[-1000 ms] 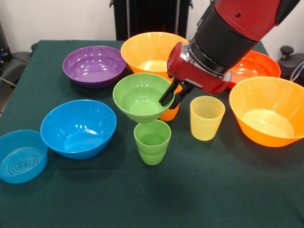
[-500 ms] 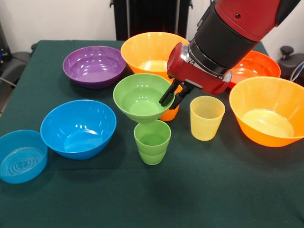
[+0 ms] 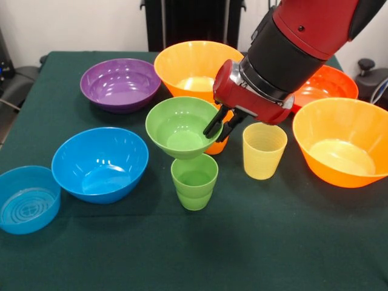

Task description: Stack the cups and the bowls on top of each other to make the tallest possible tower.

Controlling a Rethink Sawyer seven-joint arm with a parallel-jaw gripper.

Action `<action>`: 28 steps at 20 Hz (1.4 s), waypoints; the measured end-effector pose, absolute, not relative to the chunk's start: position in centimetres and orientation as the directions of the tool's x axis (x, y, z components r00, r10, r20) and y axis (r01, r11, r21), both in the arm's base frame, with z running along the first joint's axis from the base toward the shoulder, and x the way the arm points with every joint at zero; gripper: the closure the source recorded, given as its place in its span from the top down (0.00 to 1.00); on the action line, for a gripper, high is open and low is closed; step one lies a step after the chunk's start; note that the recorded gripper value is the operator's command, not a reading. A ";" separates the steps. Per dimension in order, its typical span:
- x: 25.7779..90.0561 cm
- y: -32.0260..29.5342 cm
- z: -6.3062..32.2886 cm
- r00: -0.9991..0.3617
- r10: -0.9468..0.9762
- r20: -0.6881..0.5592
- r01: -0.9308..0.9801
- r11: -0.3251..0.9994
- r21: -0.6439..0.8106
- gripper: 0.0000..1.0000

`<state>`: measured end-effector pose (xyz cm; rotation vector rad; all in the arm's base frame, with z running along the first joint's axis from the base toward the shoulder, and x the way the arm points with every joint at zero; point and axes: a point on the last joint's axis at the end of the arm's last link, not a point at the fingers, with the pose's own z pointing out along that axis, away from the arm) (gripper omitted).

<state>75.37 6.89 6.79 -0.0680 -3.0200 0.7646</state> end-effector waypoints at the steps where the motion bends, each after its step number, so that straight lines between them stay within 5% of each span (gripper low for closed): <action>1: 75.3 6.9 6.7 -0.999 0.049 0.015 0.036 0.879 -0.476 0.00; 28: 77.0 8.4 5.1 -0.999 0.049 -0.011 0.049 0.890 -0.453 0.00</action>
